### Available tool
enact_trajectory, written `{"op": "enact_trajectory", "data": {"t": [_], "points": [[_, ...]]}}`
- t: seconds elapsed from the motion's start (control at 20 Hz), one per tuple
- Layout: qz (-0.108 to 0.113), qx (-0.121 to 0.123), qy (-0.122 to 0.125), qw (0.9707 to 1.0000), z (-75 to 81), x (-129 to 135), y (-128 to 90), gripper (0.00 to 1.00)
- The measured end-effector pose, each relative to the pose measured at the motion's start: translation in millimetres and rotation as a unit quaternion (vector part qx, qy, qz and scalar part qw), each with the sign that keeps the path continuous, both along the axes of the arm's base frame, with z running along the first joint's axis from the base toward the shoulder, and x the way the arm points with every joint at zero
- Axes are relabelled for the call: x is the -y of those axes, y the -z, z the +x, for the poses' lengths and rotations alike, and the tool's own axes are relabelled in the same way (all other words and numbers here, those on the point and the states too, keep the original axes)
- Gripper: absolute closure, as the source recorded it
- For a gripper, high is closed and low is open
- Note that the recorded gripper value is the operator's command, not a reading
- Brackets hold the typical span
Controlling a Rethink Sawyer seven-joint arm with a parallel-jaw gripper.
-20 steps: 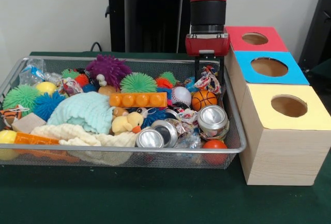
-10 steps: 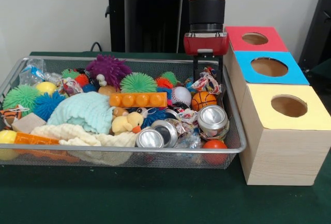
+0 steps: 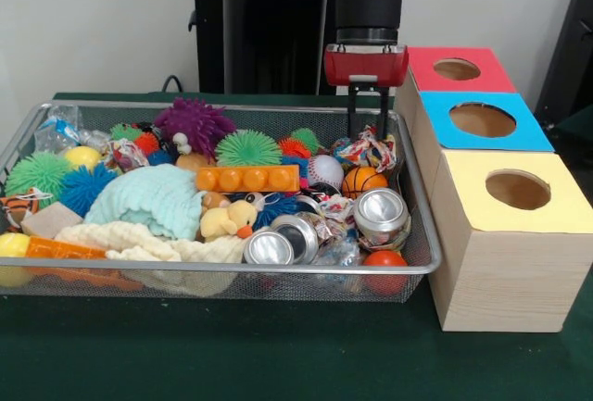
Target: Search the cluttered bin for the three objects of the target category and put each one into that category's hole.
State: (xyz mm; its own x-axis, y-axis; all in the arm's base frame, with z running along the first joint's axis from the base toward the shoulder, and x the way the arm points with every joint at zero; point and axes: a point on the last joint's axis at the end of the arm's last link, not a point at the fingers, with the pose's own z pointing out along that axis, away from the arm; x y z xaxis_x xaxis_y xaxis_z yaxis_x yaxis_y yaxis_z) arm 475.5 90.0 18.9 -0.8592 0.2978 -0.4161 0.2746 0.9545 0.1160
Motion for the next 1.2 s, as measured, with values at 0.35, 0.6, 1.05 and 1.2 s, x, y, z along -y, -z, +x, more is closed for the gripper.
{"op": "enact_trajectory", "data": {"t": [0.35, 0.6, 1.05, 1.2], "points": [[-0.002, 0.009, 0.0, 1.0, 6.7, 0.7, -9.6, 1.0], [-0.001, 0.01, -0.001, 1.0, 7.2, 0.0, -9.8, 1.0], [0.0, 0.011, -0.001, 0.9999, 8.3, -1.0, -11.3, 1.0], [-0.001, 0.008, 0.0, 1.0, 11.6, 0.8, -18.0, 1.0]]}}
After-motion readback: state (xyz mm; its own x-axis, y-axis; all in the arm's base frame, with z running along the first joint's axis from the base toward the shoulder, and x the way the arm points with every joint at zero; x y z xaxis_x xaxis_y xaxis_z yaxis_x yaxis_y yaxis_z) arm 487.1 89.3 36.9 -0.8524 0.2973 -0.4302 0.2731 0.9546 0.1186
